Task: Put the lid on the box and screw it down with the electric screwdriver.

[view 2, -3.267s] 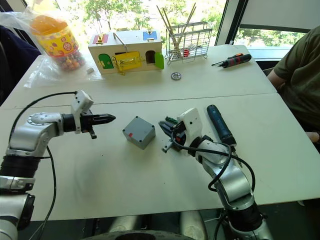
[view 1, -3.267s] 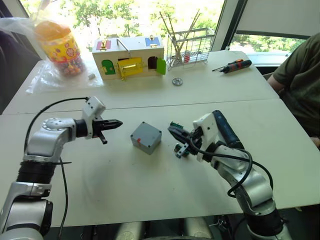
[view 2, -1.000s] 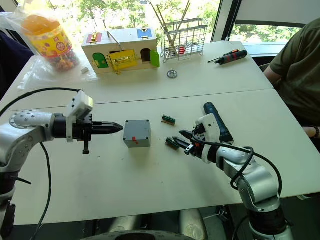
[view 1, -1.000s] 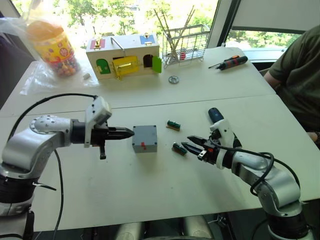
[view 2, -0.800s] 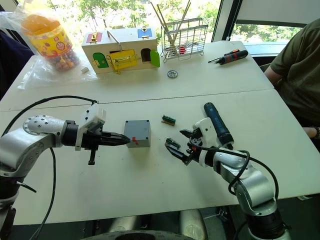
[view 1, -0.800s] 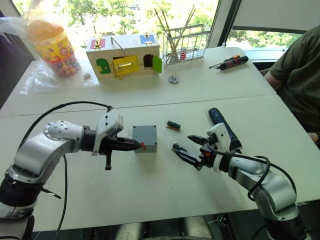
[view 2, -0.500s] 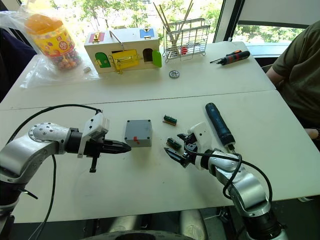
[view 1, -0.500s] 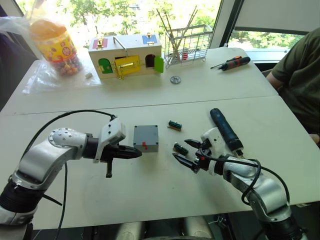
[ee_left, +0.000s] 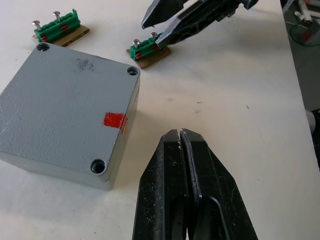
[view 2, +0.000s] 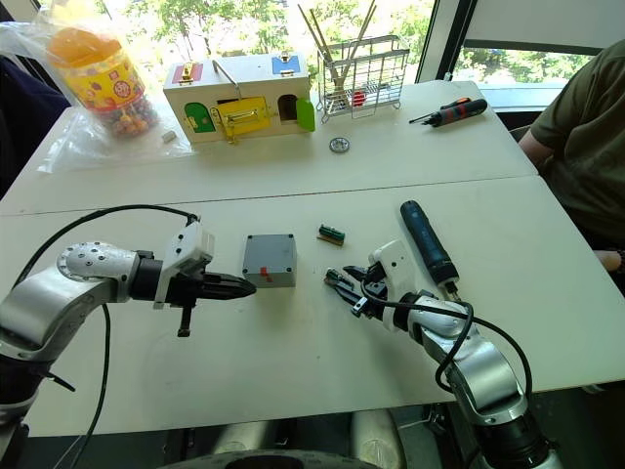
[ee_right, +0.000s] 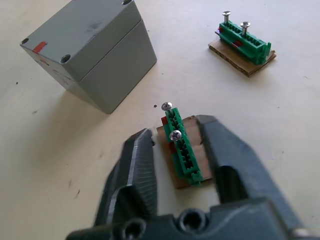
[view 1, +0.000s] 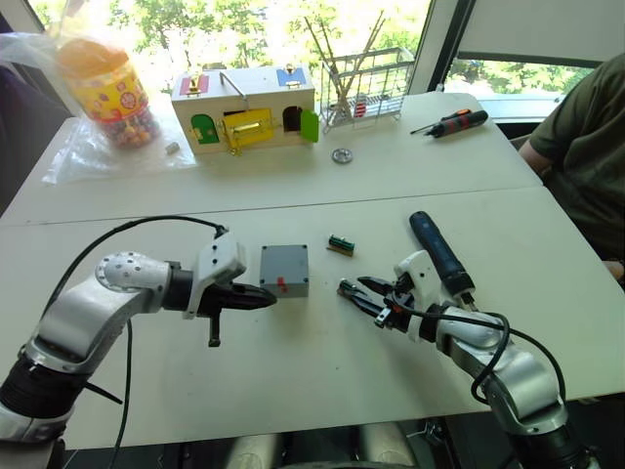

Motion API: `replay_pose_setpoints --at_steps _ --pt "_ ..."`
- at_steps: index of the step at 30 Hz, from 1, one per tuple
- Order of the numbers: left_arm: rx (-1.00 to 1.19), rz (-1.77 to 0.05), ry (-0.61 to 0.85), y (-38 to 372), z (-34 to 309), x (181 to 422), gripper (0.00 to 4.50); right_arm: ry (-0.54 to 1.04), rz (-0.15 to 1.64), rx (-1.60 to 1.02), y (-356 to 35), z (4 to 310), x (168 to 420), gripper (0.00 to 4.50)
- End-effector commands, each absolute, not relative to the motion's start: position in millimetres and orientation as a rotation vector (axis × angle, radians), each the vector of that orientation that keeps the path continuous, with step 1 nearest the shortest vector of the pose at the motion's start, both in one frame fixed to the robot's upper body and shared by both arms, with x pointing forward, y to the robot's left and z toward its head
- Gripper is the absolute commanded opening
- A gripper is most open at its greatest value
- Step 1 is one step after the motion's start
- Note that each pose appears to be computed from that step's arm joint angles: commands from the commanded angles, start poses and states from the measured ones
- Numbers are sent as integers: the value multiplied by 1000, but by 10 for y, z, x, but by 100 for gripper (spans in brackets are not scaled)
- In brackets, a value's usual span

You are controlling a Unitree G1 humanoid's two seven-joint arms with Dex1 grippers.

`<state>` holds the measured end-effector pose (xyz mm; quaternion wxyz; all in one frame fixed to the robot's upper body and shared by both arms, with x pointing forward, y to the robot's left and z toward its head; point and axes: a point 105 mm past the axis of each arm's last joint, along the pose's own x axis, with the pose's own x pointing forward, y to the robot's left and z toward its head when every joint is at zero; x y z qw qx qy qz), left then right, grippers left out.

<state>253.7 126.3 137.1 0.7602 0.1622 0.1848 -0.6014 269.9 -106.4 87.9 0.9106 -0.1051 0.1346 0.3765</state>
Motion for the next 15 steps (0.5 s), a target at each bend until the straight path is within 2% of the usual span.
replay_pose_setpoints --at_steps 1,8,15 --pt "369 -1311 377 1248 1404 2541 0 248 780 -236 -1049 926 2701 2" --pt "373 -1295 372 1258 1405 2570 0 232 762 -235 -1069 959 2724 2" --pt "365 -1280 371 1286 1412 2619 0 157 774 -213 -1016 1239 2700 2"
